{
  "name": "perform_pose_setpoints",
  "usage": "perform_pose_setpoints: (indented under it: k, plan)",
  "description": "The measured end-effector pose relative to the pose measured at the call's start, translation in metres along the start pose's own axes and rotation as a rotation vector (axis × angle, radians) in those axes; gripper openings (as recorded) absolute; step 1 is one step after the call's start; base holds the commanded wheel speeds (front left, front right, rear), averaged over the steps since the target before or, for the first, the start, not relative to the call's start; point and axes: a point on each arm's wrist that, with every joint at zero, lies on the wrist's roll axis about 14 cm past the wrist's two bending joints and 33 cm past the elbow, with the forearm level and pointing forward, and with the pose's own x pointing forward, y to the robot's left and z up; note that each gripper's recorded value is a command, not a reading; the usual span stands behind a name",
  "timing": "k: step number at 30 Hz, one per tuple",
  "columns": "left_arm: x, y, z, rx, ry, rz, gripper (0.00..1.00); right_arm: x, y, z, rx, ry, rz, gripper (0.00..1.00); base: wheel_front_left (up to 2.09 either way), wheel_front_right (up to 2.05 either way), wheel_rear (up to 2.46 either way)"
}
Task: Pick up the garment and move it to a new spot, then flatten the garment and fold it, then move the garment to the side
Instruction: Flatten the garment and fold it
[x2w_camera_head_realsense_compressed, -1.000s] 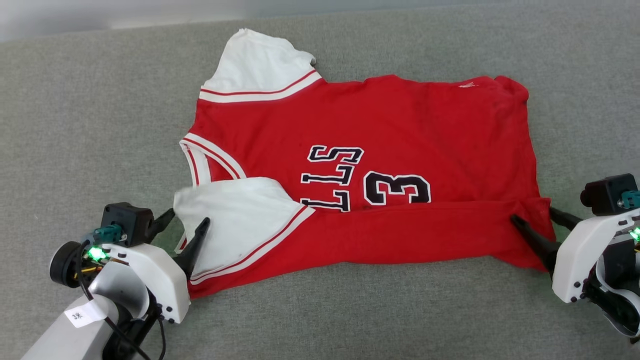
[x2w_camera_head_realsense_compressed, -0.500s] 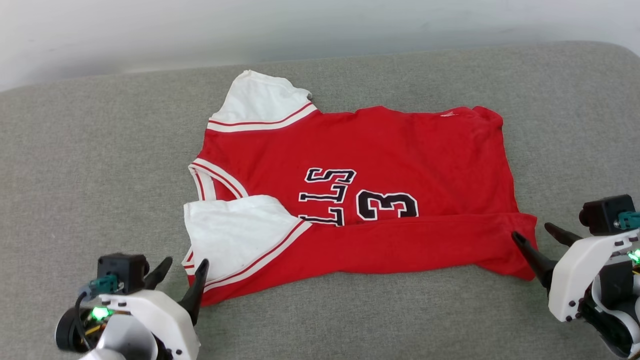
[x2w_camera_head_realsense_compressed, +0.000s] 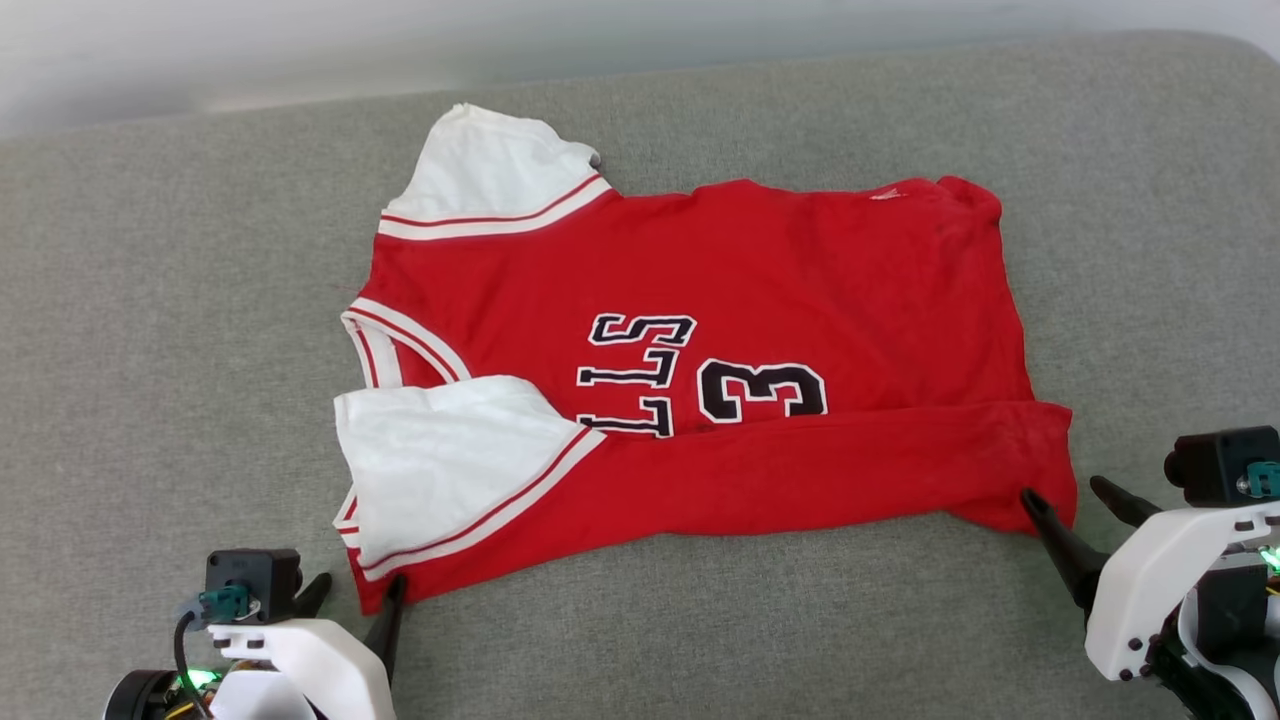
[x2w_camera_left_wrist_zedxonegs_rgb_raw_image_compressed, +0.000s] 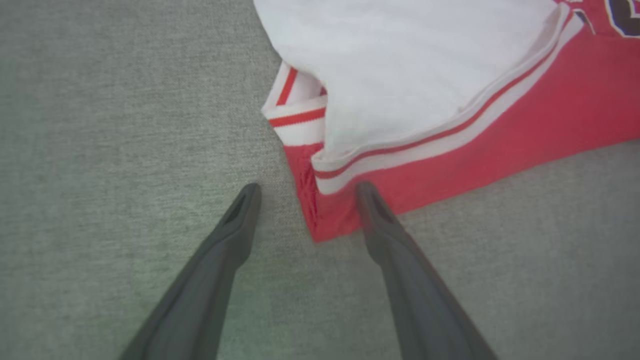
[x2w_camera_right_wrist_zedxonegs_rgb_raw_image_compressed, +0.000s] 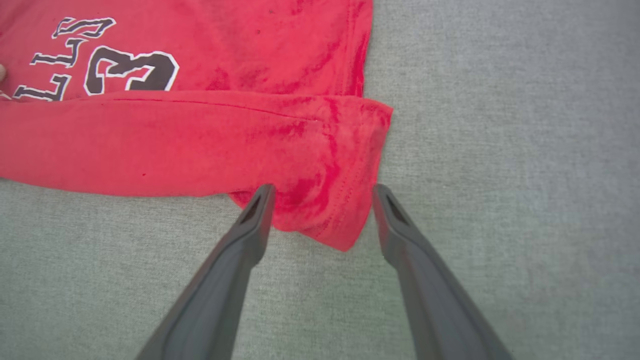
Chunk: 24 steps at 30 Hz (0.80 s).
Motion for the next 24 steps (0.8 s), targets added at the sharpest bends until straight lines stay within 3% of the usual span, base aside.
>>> perform_pose_setpoints:
  k: [12, 13, 14, 15, 16, 24]
  plan:
    - [0.027, 0.006, -0.023, 0.026, 0.107, 0.020, 1.00, 0.007, -0.001, -0.004, 0.011, 0.024, -0.012, 1.00, 0.00, 0.00, 0.00]
    - [0.028, 0.005, -0.025, 0.022, 0.120, 0.014, 0.89, 0.008, -0.001, -0.004, 0.011, 0.025, -0.013, 1.00, 0.00, 0.00, 0.00]
    - [0.029, 0.003, -0.027, 0.021, 0.132, 0.003, 0.46, 0.008, -0.001, -0.004, 0.010, 0.025, -0.013, 1.00, 0.00, 0.00, 0.00]
    - [0.029, 0.001, -0.028, 0.019, 0.138, -0.006, 0.16, 0.008, -0.001, -0.004, 0.008, 0.024, -0.012, 1.00, 0.00, 0.00, 0.00]
    - [0.030, 0.000, -0.029, 0.012, 0.140, -0.012, 0.00, 0.008, 0.000, -0.003, 0.002, 0.020, -0.012, 1.00, 0.00, 0.00, 0.00]
    - [0.011, -0.003, -0.013, -0.040, 0.040, -0.024, 0.00, -0.001, -0.010, 0.009, -0.063, -0.005, -0.051, 1.00, 0.00, 0.00, 0.00]
